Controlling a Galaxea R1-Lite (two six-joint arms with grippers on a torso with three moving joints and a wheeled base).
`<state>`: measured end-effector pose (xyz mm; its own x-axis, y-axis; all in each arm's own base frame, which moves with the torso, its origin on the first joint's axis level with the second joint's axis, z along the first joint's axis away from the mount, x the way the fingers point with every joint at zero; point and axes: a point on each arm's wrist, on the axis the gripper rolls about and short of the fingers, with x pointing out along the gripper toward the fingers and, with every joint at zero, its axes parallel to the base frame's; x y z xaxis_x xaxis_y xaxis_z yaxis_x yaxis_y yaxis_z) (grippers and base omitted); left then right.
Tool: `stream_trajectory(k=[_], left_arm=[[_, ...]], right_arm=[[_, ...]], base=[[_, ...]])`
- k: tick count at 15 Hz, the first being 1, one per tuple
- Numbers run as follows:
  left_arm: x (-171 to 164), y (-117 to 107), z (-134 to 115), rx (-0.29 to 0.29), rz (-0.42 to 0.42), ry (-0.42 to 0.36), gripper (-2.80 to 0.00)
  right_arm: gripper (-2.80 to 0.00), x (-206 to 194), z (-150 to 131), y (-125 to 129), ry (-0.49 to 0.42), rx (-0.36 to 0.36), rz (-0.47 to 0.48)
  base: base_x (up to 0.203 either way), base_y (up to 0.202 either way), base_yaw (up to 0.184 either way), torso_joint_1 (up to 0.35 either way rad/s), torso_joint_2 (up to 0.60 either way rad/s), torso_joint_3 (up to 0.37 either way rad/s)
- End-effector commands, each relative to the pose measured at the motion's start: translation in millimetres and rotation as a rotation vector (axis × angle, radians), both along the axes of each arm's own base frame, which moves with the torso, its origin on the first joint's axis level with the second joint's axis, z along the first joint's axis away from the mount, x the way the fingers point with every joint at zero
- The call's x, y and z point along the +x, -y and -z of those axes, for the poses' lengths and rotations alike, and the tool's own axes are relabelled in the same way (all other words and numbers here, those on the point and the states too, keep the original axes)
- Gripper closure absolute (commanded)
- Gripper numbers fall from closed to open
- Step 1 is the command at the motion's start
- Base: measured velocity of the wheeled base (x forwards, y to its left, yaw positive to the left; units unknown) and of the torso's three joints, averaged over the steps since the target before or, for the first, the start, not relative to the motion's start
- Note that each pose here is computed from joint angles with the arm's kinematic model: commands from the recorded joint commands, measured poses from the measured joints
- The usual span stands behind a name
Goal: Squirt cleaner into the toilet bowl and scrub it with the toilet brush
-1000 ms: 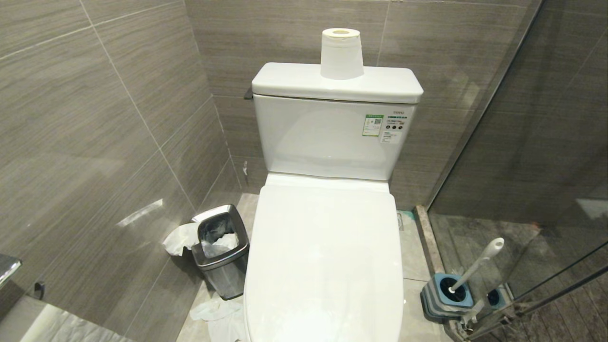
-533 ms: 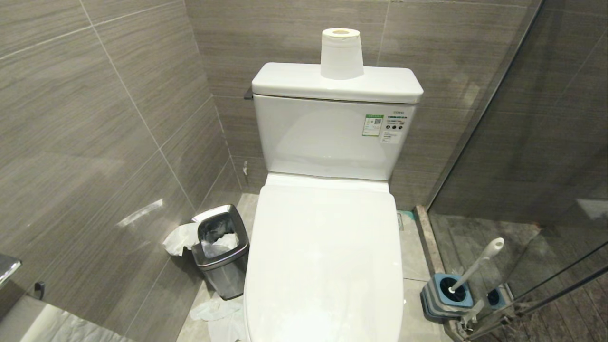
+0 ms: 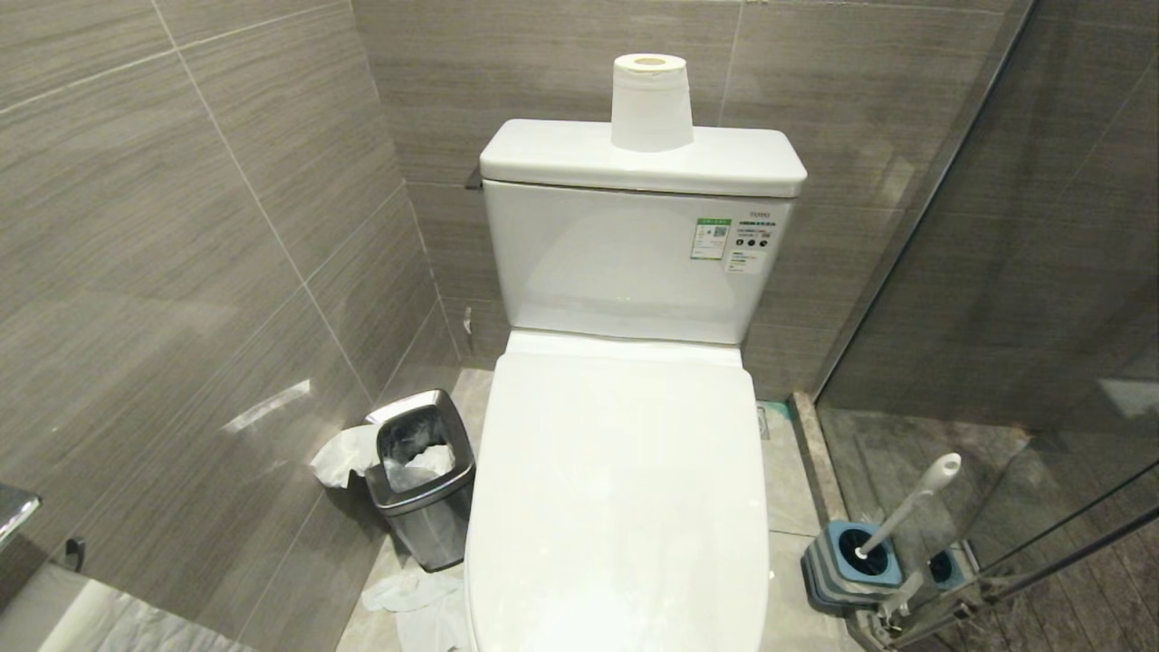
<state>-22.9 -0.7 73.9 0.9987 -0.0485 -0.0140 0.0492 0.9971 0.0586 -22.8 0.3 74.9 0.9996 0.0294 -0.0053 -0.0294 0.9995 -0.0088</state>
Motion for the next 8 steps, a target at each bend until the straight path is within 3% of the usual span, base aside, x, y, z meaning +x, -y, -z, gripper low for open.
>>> stream_trajectory(k=[1,8], left_arm=[[0.1,0.0,0.9,0.001,0.001,-0.001,0.00],[0.1,0.0,0.9,0.001,0.001,-0.001,0.00]], right_arm=[[0.00,0.0,0.0,0.0,-0.001,0.000,-0.001],[0.00,0.0,0.0,0.0,-0.001,0.000,0.000]], base=[[0.000,0.000,0.000,0.000,0.00,0.000],[0.000,0.000,0.000,0.000,0.00,0.000]])
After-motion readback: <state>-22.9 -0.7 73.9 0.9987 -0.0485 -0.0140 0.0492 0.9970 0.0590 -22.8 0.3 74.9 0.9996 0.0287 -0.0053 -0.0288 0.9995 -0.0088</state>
